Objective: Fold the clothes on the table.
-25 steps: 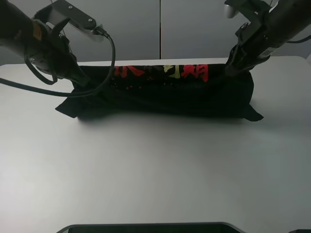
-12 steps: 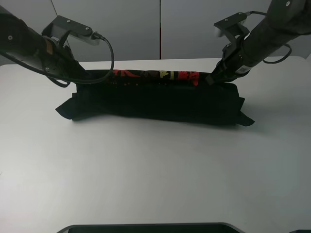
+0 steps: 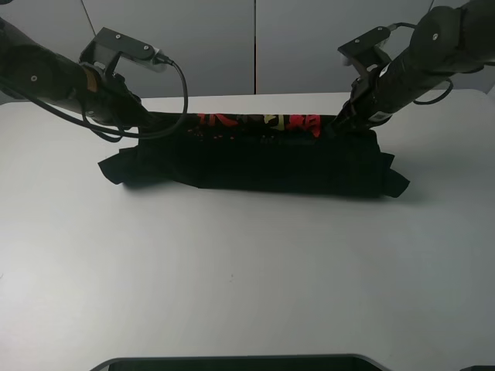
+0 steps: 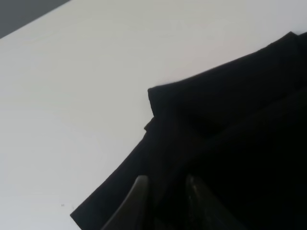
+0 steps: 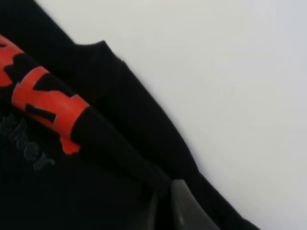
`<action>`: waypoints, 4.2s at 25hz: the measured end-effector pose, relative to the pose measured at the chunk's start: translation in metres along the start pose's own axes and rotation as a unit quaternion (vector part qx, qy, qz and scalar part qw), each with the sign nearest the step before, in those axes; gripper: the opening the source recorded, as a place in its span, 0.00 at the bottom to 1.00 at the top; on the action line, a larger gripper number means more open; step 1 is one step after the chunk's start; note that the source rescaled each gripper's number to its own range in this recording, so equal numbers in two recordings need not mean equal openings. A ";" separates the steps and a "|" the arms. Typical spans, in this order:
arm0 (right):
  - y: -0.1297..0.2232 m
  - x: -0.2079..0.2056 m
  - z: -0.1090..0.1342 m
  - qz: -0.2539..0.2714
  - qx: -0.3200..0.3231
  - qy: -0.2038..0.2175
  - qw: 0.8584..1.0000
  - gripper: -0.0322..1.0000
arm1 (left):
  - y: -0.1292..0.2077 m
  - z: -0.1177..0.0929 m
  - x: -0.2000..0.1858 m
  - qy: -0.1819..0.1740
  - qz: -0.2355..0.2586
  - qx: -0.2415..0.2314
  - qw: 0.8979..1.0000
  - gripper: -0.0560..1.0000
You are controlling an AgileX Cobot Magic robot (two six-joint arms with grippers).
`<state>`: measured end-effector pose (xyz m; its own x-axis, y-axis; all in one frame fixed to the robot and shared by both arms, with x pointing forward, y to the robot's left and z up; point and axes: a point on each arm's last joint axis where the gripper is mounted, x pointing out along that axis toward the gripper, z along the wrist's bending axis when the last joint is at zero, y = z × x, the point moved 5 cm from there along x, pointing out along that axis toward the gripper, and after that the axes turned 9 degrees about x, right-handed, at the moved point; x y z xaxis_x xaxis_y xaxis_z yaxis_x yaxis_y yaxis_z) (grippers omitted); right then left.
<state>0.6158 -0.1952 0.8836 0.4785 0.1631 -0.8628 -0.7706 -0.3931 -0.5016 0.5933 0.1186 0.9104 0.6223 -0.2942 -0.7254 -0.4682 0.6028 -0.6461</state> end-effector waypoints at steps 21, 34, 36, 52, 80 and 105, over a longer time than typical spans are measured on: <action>0.001 -0.003 0.001 0.047 0.179 -0.003 0.983 1.00 | 0.012 0.033 -0.002 -0.026 0.108 -0.129 0.985 0.94; 0.002 -0.014 0.004 0.112 0.205 -0.009 0.972 1.00 | 0.027 -0.001 0.027 0.092 0.209 -0.153 0.962 0.94; 0.003 -0.014 0.004 0.115 0.206 -0.009 0.972 1.00 | 0.034 -0.004 0.035 0.095 0.222 -0.154 0.958 0.94; 0.025 0.005 0.003 0.176 0.251 0.012 0.952 1.00 | 0.052 -0.005 0.056 0.082 0.241 -0.150 0.955 0.94; 0.054 0.044 -0.015 0.220 0.290 0.050 0.930 1.00 | 0.054 -0.005 0.055 0.083 0.245 -0.133 0.957 0.94; 0.050 0.034 -0.003 0.233 0.258 -0.004 0.938 0.16 | 0.054 -0.004 0.055 0.083 0.245 -0.132 0.957 0.94</action>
<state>0.5944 -0.2118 0.8292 0.0374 0.0895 -0.9953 -0.9973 0.0666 -0.0315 0.5998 0.1315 0.8346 0.1894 -0.1507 -0.9703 -0.8338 0.4972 -0.2400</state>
